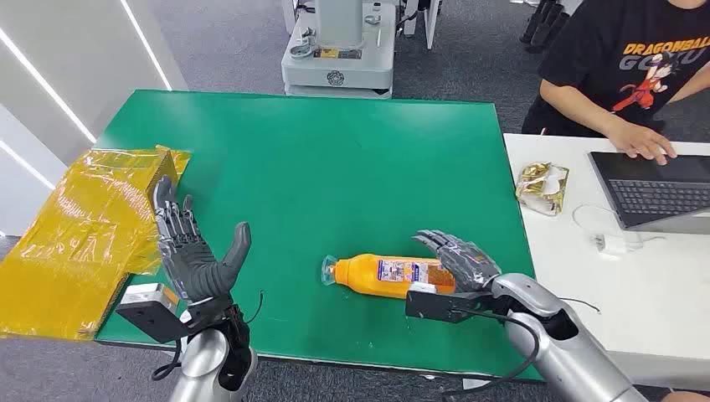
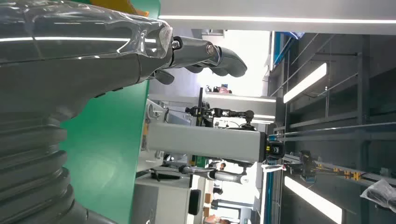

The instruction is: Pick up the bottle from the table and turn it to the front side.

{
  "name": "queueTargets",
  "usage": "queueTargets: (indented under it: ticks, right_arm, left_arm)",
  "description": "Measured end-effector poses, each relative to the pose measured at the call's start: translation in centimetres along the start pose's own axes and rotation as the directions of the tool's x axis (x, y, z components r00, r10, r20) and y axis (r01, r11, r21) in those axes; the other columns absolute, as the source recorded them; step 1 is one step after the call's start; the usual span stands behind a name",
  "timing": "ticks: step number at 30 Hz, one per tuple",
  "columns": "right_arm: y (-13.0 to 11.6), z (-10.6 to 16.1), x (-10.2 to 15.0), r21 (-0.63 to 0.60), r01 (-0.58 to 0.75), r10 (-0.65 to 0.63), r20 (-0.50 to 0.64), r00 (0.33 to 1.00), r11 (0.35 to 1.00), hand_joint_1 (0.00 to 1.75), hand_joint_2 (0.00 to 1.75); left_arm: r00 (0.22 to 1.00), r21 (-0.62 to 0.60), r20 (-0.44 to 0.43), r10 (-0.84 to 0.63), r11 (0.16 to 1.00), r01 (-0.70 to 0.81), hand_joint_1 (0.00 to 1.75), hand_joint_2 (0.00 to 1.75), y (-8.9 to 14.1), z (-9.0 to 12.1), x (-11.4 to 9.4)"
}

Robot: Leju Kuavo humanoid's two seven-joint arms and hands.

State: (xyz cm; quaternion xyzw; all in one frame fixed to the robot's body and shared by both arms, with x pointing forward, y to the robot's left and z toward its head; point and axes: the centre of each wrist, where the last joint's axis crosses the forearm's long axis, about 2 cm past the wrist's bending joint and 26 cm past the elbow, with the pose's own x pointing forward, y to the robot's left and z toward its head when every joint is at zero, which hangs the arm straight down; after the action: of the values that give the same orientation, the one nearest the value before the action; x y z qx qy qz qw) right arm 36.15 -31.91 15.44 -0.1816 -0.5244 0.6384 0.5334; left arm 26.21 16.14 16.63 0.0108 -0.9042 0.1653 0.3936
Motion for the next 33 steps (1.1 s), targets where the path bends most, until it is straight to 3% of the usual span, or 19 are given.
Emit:
queueTargets:
  ticks: [4, 9, 15, 23, 33]
  right_arm:
    - [0.0, 0.0, 0.0, 0.001, 0.000, 0.000, 0.000, 1.000, 1.000, 0.00, 1.75]
    - [-3.0, 0.6, -1.6, 0.094, 0.000, 0.002, -0.025, 1.000, 0.996, 0.00, 1.75]
    - [-3.0, 0.2, -2.5, 0.115, 0.003, 0.004, -0.065, 0.998, 0.993, 0.00, 1.75]
    - [-1.0, 0.1, -3.6, 0.058, -0.010, 0.014, -0.081, 0.997, 0.998, 0.00, 1.75]
    - [0.4, -0.5, -3.2, 0.099, -0.017, 0.025, -0.075, 0.997, 0.995, 0.00, 1.75]
  left_arm:
    - [1.000, 0.000, 0.000, 0.000, 1.000, 0.000, 0.00, 1.75, 0.0, 0.0, 0.0]
    - [1.000, 0.012, 0.014, 0.028, 1.000, -0.028, 0.00, 1.75, -0.6, -0.9, 0.1]
    - [1.000, 0.023, 0.012, 0.021, 1.000, -0.021, 0.00, 1.75, -0.5, -0.8, 0.1]
    - [0.999, 0.005, 0.005, 0.035, 0.999, -0.035, 0.00, 1.75, -0.6, -0.6, 0.1]
    - [0.999, -0.007, 0.004, 0.046, 0.999, -0.046, 0.00, 1.75, -0.7, -0.6, 0.1]
